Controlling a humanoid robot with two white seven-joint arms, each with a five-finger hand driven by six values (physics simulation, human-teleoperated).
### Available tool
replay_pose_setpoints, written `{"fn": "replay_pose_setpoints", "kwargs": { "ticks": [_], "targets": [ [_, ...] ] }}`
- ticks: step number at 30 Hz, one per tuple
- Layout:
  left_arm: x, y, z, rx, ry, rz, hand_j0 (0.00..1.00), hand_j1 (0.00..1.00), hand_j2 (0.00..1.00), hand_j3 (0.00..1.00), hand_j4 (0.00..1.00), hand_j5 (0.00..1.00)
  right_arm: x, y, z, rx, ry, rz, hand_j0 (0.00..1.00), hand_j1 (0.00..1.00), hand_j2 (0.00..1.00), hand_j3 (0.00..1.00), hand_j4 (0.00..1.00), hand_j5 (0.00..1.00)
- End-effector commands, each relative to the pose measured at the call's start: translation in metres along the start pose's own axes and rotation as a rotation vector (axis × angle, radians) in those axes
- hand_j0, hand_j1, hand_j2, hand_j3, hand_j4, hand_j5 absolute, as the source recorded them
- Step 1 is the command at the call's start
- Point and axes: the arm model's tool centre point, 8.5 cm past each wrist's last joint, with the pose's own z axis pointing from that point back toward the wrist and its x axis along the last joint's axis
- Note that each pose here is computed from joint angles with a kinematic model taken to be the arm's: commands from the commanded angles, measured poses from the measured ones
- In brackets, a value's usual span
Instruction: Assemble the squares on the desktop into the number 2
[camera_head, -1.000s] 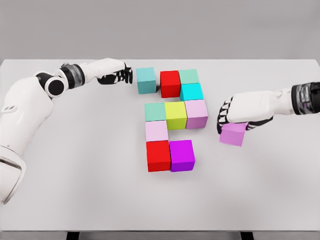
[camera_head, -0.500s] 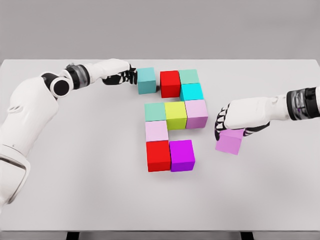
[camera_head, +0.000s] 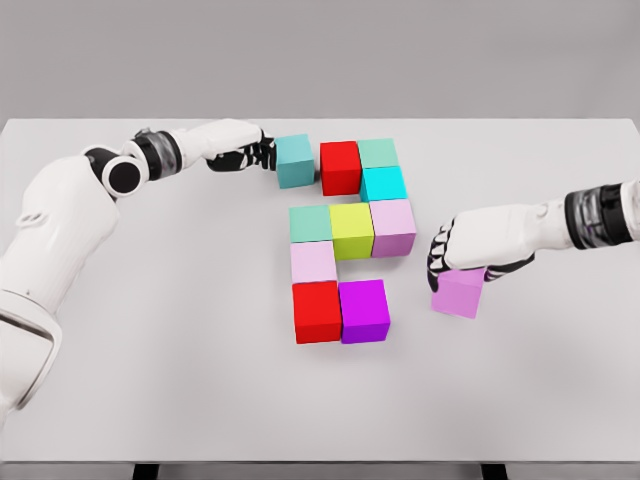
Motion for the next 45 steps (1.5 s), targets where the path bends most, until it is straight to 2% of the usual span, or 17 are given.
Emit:
{"fn": "replay_pose_setpoints", "kwargs": {
  "ticks": [1,6,9,14,19,28,35,37,40,41,45],
  "targets": [
    [-0.004,0.002,0.004,0.01,0.009,0.01,0.4,0.4,0.4,0.4,0.4,0.4,0.001,0.0,-0.004,0.008,-0.002,0.008,0.62,0.62,0.62,0.62,0.62,0.62],
    [-0.01,0.002,0.008,0.01,0.024,0.013,0.4,0.4,0.4,0.4,0.4,0.4,0.002,-0.002,-0.01,0.014,-0.007,0.029,0.62,0.62,0.62,0.62,0.62,0.62],
    [-0.013,-0.002,0.004,0.001,0.059,0.045,0.4,0.4,0.4,0.4,0.4,0.4,0.003,-0.004,-0.011,0.012,-0.008,0.034,0.62,0.62,0.62,0.62,0.62,0.62],
    [-0.014,0.001,-0.001,0.029,0.106,0.081,0.4,0.4,0.4,0.4,0.4,0.4,0.003,-0.007,-0.009,0.01,-0.007,0.043,0.62,0.62,0.62,0.62,0.62,0.62],
    [-0.007,0.002,-0.008,0.052,0.095,0.083,0.4,0.4,0.4,0.4,0.4,0.4,0.005,-0.007,-0.01,0.011,-0.014,0.047,0.62,0.62,0.62,0.62,0.62,0.62],
    [-0.001,0.002,-0.012,0.054,0.081,0.084,0.4,0.4,0.4,0.4,0.4,0.4,0.008,-0.009,-0.014,0.009,-0.026,0.054,0.68,0.68,0.68,0.68,0.68,0.68],
    [0.003,0.0,-0.016,0.053,0.074,0.085,0.4,0.4,0.4,0.4,0.4,0.4,0.01,-0.01,-0.017,0.007,-0.036,0.058,0.69,0.69,0.69,0.69,0.69,0.69],
    [0.003,0.0,-0.016,0.054,0.073,0.084,0.4,0.4,0.4,0.4,0.4,0.4,0.01,-0.011,-0.017,0.007,-0.034,0.058,0.72,0.72,0.72,0.72,0.72,0.72],
    [-0.004,0.002,-0.009,0.059,0.088,0.085,0.42,0.42,0.42,0.42,0.42,0.42,0.01,-0.009,-0.017,0.012,-0.037,0.055,0.97,0.97,0.97,0.97,0.97,0.97],
    [-0.007,0.003,-0.007,0.06,0.094,0.085,0.43,0.43,0.43,0.43,0.43,0.43,0.01,-0.009,-0.017,0.012,-0.036,0.056,1.0,1.0,1.0,1.0,1.0,1.0],
    [-0.009,0.014,-0.004,0.084,0.099,0.085,0.45,0.45,0.45,0.45,0.45,0.45,0.01,-0.006,-0.017,0.019,-0.037,0.052,1.0,1.0,1.0,1.0,1.0,1.0]
  ]
}}
